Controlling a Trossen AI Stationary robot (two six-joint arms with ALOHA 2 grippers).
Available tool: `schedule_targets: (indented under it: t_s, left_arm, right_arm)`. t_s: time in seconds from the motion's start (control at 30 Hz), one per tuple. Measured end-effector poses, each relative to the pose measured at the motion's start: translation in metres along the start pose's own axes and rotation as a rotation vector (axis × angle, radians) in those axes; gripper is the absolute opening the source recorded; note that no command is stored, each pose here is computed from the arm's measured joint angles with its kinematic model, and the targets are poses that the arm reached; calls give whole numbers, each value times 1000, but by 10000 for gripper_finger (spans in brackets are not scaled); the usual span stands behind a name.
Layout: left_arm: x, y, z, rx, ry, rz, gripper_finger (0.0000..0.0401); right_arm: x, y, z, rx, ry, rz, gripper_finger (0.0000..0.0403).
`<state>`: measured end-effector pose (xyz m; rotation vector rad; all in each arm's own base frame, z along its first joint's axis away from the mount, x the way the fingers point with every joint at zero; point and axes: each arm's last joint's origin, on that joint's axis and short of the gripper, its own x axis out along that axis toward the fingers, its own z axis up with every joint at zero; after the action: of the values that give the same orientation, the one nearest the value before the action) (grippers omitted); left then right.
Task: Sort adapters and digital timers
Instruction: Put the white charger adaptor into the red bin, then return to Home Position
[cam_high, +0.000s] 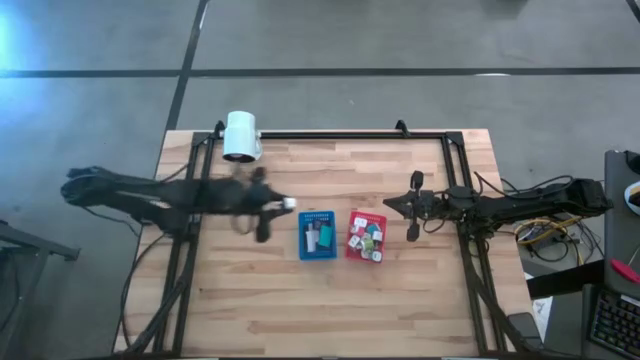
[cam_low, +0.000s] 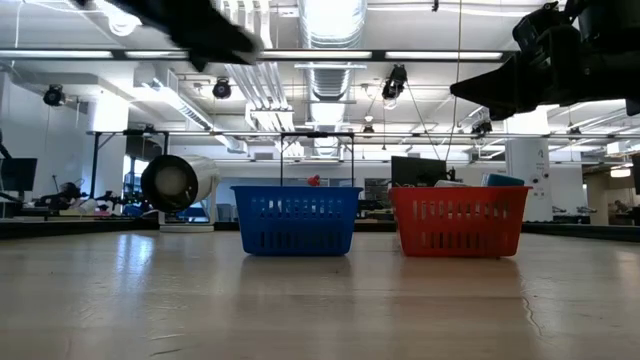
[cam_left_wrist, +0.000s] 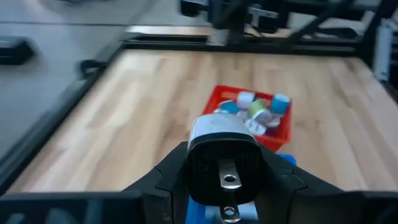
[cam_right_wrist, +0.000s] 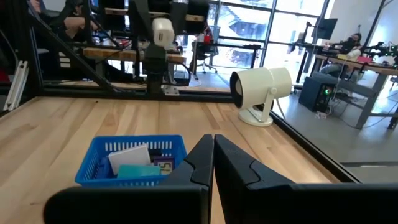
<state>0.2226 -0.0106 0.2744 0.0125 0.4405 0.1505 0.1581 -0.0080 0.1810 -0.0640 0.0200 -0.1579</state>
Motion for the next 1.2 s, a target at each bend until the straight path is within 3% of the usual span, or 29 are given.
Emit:
schedule_targets:
  t_s: [0.2, 0.4, 0.63, 0.87, 1.2]
  left_arm:
    - [93, 8, 29, 101, 98, -209, 129]
    - [180, -1, 32, 212, 248, -242, 129]
    - [250, -10, 35, 246, 358, -294, 129]
    - [284, -15, 26, 227, 410, -361, 136]
    - [285, -16, 23, 227, 428, -365, 274]
  right_arm:
    - [0, 0, -1, -2, 14, 1, 8]
    - [0, 0, -3, -4, 31, 2, 8]
    - [0, 0, -4, -5, 38, 2, 8]
    - [0, 0, -4, -5, 42, 2, 8]
    - [0, 0, -4, -5, 45, 3, 8]
